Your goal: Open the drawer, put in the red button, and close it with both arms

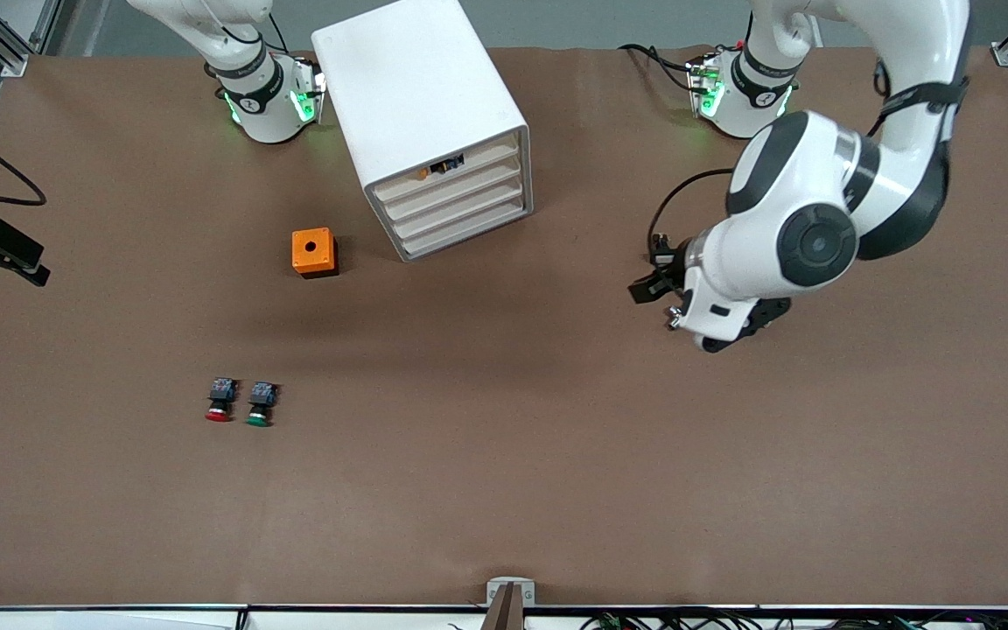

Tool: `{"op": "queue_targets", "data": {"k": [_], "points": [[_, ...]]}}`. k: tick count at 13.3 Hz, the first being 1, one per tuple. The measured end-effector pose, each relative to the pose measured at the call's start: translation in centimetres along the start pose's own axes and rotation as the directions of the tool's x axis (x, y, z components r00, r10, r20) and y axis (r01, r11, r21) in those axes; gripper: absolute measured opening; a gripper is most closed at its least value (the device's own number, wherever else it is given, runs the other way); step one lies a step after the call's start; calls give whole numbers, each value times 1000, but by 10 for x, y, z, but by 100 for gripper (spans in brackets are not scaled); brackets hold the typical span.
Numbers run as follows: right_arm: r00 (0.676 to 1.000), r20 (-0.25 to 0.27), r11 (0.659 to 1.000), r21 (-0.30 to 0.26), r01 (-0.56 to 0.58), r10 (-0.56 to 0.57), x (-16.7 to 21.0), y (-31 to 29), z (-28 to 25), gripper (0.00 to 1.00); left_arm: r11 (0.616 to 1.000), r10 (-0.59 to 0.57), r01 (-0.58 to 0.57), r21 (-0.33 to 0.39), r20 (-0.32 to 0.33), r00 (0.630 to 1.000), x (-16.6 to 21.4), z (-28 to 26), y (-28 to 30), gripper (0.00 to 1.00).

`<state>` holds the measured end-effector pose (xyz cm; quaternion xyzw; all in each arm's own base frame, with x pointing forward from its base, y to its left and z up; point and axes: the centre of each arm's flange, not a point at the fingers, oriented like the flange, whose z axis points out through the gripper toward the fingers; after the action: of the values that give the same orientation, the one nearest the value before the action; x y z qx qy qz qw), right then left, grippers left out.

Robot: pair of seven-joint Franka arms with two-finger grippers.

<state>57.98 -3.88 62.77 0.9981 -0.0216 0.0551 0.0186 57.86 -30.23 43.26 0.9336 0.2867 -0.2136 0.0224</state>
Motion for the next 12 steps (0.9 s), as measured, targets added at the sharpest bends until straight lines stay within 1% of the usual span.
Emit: {"op": "queue_targets", "data": {"k": [1, 2, 3, 4, 5, 6, 7, 8, 9, 10, 11, 12], "points": [[1000, 0, 1000, 0, 0, 0, 0, 0, 0, 100, 997, -71, 72, -9, 55, 996, 3, 13, 10, 100], [1000, 0, 1000, 0, 0, 0, 0, 0, 0, 100, 989, -149, 150, -2, 105, 983, 8, 27, 18, 100], [1000, 0, 1000, 0, 0, 0, 0, 0, 0, 100, 974, -224, 224, 15, 149, 963, 11, 43, 26, 100], [1000, 0, 1000, 0, 0, 0, 0, 0, 0, 100, 951, -309, 307, 41, 200, 930, 13, 60, 34, 100], [1000, 0, 1000, 0, 0, 0, 0, 0, 0, 100, 920, -391, 385, 74, 248, 886, 15, 76, 41, 100], [1000, 1, 1000, 0, 0, 0, 0, 0, 0, 100, 881, -472, 459, 117, 288, 833, 17, 93, 48, 100], [1000, 1, 1000, 0, 0, 0, 0, 0, 0, 100, 842, -538, 514, 164, 313, 783, 16, 109, 54, 100], [1000, 1, 1000, 0, 0, 0, 0, 0, 0, 100, 798, -602, 563, 215, 319, 732, 11, 124, 62, 100], [1000, 1, 1000, 0, 0, 0, 0, 0, 0, 100, 743, -670, 612, 271, 309, 675, 4, 140, 68, 100], [1000, 1, 1000, 0, 0, 0, 0, 0, 0, 100, 679, -734, 655, 332, 303, 607, -2, 155, 75, 100], [1000, 1, 1000, 0, 0, 0, 0, 0, 1, 100, 619, -785, 681, 391, 309, 537, -7, 170, 80, 100], [1000, 1, 1000, 0, 0, 0, 0, 0, 1, 100, 573, -819, 686, 449, 318, 477, -11, 184, 85, 100]]}}
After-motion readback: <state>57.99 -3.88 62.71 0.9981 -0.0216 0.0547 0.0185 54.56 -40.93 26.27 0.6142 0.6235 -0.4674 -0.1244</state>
